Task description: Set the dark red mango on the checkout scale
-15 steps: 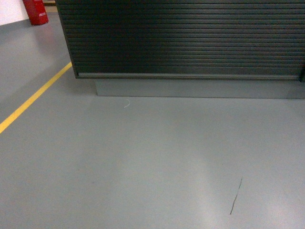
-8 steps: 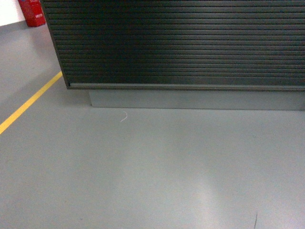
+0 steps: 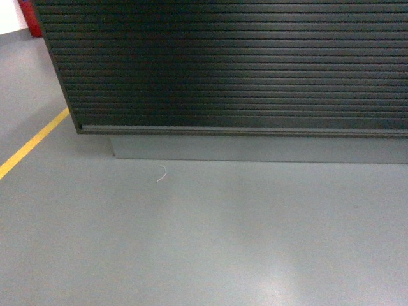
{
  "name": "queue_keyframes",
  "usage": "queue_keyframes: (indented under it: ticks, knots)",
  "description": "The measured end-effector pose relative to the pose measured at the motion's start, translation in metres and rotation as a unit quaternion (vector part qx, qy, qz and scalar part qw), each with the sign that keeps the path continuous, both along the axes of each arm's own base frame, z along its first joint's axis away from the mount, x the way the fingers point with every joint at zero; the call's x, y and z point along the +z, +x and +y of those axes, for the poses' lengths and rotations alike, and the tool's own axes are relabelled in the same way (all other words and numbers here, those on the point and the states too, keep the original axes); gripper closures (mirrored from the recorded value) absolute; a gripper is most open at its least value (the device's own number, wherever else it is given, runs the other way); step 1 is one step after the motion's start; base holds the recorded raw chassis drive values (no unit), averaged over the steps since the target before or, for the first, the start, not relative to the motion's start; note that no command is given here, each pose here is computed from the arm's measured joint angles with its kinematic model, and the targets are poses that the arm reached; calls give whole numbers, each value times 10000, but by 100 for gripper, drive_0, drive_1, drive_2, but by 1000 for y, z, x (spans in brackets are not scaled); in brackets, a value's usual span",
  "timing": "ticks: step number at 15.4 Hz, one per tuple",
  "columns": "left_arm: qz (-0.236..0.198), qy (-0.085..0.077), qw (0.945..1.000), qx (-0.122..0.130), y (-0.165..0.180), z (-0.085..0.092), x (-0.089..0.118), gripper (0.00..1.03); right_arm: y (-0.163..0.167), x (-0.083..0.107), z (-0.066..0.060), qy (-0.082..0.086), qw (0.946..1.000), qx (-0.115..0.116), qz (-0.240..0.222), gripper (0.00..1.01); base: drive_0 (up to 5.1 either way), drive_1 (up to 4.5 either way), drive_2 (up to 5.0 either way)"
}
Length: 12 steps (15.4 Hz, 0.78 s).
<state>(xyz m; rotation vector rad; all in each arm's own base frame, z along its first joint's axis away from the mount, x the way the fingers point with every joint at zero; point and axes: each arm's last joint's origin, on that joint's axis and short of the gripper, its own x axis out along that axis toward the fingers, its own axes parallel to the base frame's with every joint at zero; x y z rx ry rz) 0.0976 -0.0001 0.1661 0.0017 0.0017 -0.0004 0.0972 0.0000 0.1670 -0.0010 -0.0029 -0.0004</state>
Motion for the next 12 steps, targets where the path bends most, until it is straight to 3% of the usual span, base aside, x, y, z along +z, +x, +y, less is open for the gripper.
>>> queue_keyframes:
  ticks: [12]
  knots:
    - [0, 0, 10000, -2, 0, 0, 0, 5, 0, 0, 0, 0, 10000, 0, -2, 3, -3, 398, -403]
